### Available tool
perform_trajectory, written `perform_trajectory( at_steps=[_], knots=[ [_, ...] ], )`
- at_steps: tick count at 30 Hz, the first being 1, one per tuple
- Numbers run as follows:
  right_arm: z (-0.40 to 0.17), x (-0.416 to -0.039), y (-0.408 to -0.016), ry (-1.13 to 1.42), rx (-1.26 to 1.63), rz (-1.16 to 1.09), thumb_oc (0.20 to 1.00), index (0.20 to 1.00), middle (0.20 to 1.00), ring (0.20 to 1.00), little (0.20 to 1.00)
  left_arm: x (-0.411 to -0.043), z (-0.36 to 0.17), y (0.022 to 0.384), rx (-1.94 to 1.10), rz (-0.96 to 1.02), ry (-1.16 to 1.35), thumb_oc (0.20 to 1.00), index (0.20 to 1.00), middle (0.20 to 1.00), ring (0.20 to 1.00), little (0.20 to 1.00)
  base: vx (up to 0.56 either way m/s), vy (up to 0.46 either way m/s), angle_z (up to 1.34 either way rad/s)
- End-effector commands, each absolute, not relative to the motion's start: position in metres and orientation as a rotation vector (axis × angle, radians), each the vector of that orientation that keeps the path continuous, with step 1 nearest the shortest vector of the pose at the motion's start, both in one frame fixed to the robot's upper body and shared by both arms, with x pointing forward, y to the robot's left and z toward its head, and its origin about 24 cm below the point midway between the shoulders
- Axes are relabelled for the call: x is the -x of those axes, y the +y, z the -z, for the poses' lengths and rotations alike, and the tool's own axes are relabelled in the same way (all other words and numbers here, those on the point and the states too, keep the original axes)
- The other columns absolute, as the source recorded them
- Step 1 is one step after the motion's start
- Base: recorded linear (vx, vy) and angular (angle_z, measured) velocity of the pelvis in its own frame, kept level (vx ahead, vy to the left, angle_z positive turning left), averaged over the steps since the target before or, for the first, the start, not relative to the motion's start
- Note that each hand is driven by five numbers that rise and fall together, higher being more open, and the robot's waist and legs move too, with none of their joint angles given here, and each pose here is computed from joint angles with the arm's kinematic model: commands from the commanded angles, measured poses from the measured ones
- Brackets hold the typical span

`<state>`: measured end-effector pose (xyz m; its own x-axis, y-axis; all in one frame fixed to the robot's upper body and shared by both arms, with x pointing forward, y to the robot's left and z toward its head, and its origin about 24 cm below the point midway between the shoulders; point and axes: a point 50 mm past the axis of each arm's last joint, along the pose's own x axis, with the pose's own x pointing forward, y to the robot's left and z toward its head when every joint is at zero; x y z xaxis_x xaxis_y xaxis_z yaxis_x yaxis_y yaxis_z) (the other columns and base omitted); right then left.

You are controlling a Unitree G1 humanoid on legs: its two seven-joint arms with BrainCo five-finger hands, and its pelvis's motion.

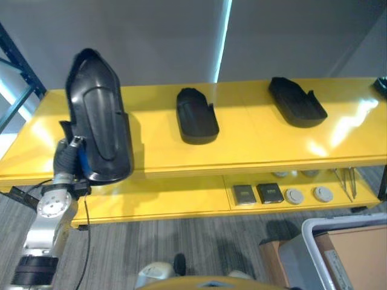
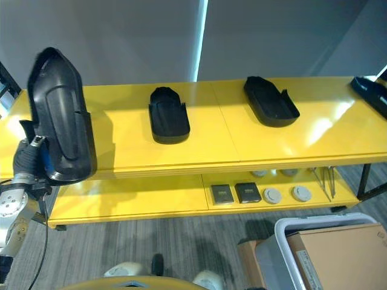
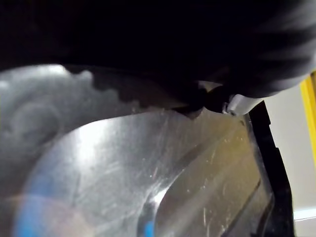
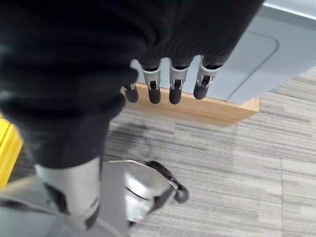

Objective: Move parts from the plastic box to the shelf.

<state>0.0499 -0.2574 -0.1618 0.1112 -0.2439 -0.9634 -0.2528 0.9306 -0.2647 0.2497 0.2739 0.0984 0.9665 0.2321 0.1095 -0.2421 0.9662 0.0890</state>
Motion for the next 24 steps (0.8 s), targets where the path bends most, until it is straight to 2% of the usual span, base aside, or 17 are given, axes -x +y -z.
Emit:
perform_trajectory(
  at_steps=[1, 5, 11, 16, 20, 24],
  knots=[
    [0.166, -0.053, -0.242, 1.448, 0.36, -0.042, 1.0, 1.0, 1.0, 1.0, 1.0, -0.26, -0.142, 0.26, -0.109, -0.22, -0.322, 0.2, 0.2, 0.2, 0.2, 0.2, 0.12, -0.114, 0.73],
    [0.166, -0.048, -0.246, 1.487, 0.405, -0.072, 1.0, 1.0, 1.0, 1.0, 1.0, -0.266, -0.137, 0.243, -0.076, -0.201, -0.3, 0.2, 0.2, 0.2, 0.2, 0.2, 0.14, -0.116, 0.65],
    [0.165, -0.043, -0.251, 1.517, 0.428, -0.078, 1.0, 1.0, 1.0, 1.0, 1.0, -0.268, -0.127, 0.238, -0.082, -0.228, -0.252, 0.2, 0.2, 0.2, 0.2, 0.2, 0.13, -0.107, 0.27],
    [0.162, -0.043, -0.26, 1.514, 0.369, 0.017, 1.0, 1.0, 1.0, 1.0, 1.0, -0.277, -0.13, 0.236, -0.1, -0.217, -0.244, 0.2, 0.2, 0.2, 0.2, 0.2, -0.02, -0.041, 0.39],
    [0.16, -0.04, -0.267, 1.523, 0.373, 0.003, 1.0, 1.0, 1.0, 1.0, 1.0, -0.275, -0.133, 0.243, -0.114, -0.223, -0.249, 0.2, 0.2, 0.2, 0.2, 0.2, 0.04, 0.179, 0.06],
    [0.157, -0.038, -0.278, 1.524, 0.362, 0.057, 1.0, 1.0, 1.0, 1.0, 1.0, -0.277, -0.134, 0.245, -0.121, -0.204, -0.255, 0.2, 0.2, 0.2, 0.2, 0.2, 0.02, 0.435, 0.13]
  ],
)
